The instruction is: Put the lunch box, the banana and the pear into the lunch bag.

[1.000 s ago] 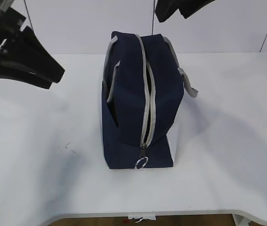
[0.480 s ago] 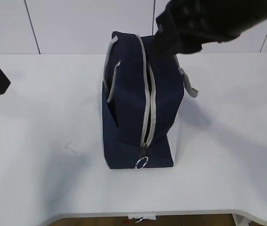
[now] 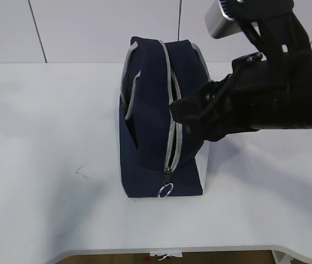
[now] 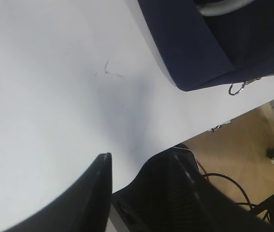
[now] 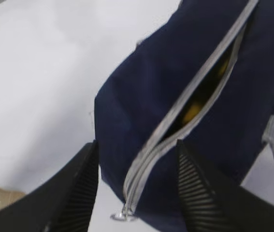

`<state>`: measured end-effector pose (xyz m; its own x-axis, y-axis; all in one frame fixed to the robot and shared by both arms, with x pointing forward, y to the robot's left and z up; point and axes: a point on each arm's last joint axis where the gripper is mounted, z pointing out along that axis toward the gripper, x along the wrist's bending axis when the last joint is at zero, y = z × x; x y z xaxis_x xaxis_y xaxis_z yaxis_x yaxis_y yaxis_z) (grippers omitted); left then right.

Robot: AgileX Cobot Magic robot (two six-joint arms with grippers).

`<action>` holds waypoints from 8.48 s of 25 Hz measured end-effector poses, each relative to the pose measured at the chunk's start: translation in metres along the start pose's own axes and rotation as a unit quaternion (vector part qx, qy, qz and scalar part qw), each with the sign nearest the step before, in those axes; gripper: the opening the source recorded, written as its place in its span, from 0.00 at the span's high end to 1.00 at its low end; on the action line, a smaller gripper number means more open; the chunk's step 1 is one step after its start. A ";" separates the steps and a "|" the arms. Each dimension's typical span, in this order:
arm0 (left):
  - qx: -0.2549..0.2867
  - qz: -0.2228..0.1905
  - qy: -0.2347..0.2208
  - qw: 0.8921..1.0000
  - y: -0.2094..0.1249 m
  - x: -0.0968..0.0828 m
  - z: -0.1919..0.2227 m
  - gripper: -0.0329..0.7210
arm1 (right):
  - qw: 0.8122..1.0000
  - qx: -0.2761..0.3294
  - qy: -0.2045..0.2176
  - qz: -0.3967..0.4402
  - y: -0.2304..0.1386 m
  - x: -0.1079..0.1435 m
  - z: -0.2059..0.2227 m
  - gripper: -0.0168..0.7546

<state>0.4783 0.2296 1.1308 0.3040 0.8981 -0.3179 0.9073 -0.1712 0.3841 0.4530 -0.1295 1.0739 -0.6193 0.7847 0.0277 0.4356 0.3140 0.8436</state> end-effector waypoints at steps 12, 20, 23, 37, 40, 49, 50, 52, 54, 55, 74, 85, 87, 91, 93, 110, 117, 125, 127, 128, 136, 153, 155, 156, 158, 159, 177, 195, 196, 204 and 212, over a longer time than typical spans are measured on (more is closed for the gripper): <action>0.000 -0.002 -0.001 1.000 0.000 0.000 -0.001 0.56 | 0.994 -0.103 -0.019 0.008 -0.037 -0.005 0.026 0.47; -0.001 -0.002 -0.002 1.000 0.000 -0.001 -0.001 0.56 | 0.992 -0.121 -0.025 0.005 -0.091 -0.007 0.027 0.48; -0.001 -0.002 -0.002 1.000 0.000 -0.001 -0.001 0.56 | 0.994 -0.102 -0.023 0.029 -0.108 -0.008 0.031 0.47; -0.001 -0.002 -0.002 1.000 0.000 -0.001 -0.001 0.56 | 0.997 -0.055 0.050 0.010 -0.134 0.006 0.045 0.48; -0.001 -0.002 -0.002 1.000 0.000 -0.001 -0.001 0.56 | 0.997 -0.055 0.052 0.009 -0.133 0.006 0.044 0.48; -0.001 -0.002 -0.002 1.000 0.000 -0.001 -0.001 0.56 | 0.998 -0.013 0.057 0.015 -0.154 0.006 0.063 0.48; -0.001 -0.002 -0.002 1.000 0.000 -0.001 -0.001 0.56 | 0.998 -0.022 0.060 0.017 -0.154 0.007 0.065 0.48; -0.001 -0.002 -0.002 1.000 0.000 -0.001 -0.001 0.56 | 0.997 -0.034 0.064 0.020 -0.155 0.007 0.067 0.48; -0.001 -0.002 -0.002 1.000 0.000 -0.001 -0.001 0.56 | 0.997 -0.041 0.059 0.027 -0.155 0.006 0.069 0.48; -0.001 -0.002 -0.002 1.000 0.000 -0.001 -0.001 0.56 | 0.997 -0.040 0.051 0.034 -0.156 0.005 0.070 0.48; -0.002 -0.005 -0.010 1.000 0.000 -0.002 -0.001 0.59 | 0.995 -0.080 0.020 0.062 -0.166 -0.002 0.093 0.48; -0.003 -0.006 -0.014 1.000 0.000 -0.003 -0.001 0.60 | 0.995 -0.080 0.021 0.063 -0.167 -0.003 0.103 0.48; -0.003 -0.006 -0.014 1.000 0.000 -0.003 -0.001 0.60 | 0.995 -0.076 0.020 0.063 -0.169 -0.003 0.104 0.49; -0.003 -0.006 -0.014 1.000 0.000 -0.003 -0.001 0.60 | 0.994 -0.091 0.022 0.063 -0.167 -0.003 0.104 0.54; -0.003 -0.006 -0.014 1.000 0.000 -0.003 -0.001 0.60 | 0.993 -0.096 0.023 0.063 -0.166 -0.002 0.104 0.55; -0.003 -0.007 -0.016 1.000 0.000 -0.003 -0.001 0.63 | 0.991 -0.111 0.022 0.065 -0.165 -0.003 0.105 0.73; -0.003 -0.009 -0.018 1.000 0.000 -0.003 -0.001 0.63 | 0.990 -0.122 0.023 0.066 -0.163 -0.003 0.105 0.76; -0.004 -0.010 -0.023 1.000 0.000 -0.004 -0.001 0.63 | 0.991 -0.114 0.022 0.066 -0.164 -0.003 0.105 0.77; -0.004 -0.011 -0.024 1.000 0.000 -0.005 -0.001 0.63 | 0.991 -0.113 0.022 0.066 -0.165 -0.003 0.105 0.77; -0.005 -0.010 -0.024 1.000 0.000 -0.005 -0.001 0.63 | 0.991 -0.113 0.022 0.066 -0.165 -0.003 0.105 0.77; -0.006 -0.010 -0.025 1.000 0.000 -0.005 -0.002 0.63 | 0.991 -0.112 0.022 0.065 -0.165 -0.003 0.105 0.78; -0.007 -0.013 -0.034 0.999 0.000 -0.007 -0.002 0.63 | 0.993 -0.098 0.021 0.064 -0.170 -0.003 0.107 0.89; -0.007 -0.013 -0.034 0.999 0.000 -0.007 -0.002 0.63 | 0.993 -0.098 0.021 0.064 -0.170 -0.003 0.107 0.91; -0.007 -0.014 -0.034 0.999 0.000 -0.007 -0.002 0.63 | 0.993 -0.098 0.021 0.064 -0.170 -0.003 0.107 0.91; -0.007 -0.014 -0.034 0.999 0.000 -0.007 -0.002 0.63 | 0.993 -0.098 0.021 0.064 -0.170 -0.003 0.107 0.92; -0.007 -0.014 -0.035 0.999 0.000 -0.007 -0.002 0.63 | 0.993 -0.098 0.021 0.064 -0.170 -0.003 0.107 0.92; -0.007 -0.014 -0.035 0.999 0.000 -0.007 -0.002 0.63 | 0.992 -0.104 0.021 0.065 -0.169 -0.003 0.107 0.88; -0.007 -0.014 -0.036 0.999 0.000 -0.007 -0.002 0.63 | 0.991 -0.110 0.013 0.076 -0.168 -0.005 0.107 0.99; -0.007 -0.014 -0.036 0.999 0.000 -0.007 -0.002 0.63 | 0.991 -0.110 0.013 0.080 -0.168 -0.005 0.107 0.99; -0.008 -0.015 -0.038 0.999 0.000 -0.008 -0.002 0.63 | 0.989 -0.107 0.033 0.100 -0.168 -0.002 0.107 0.99; -0.008 -0.015 -0.038 0.999 0.000 -0.008 -0.002 0.63 | 0.988 -0.107 0.039 0.107 -0.157 0.000 0.084 0.99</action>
<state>0.4755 0.2235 1.1351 0.2987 0.8690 -0.3944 0.9119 -0.1380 0.3864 0.4398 -0.1337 0.8961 -0.5802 0.7748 0.2512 0.4189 0.0193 0.9078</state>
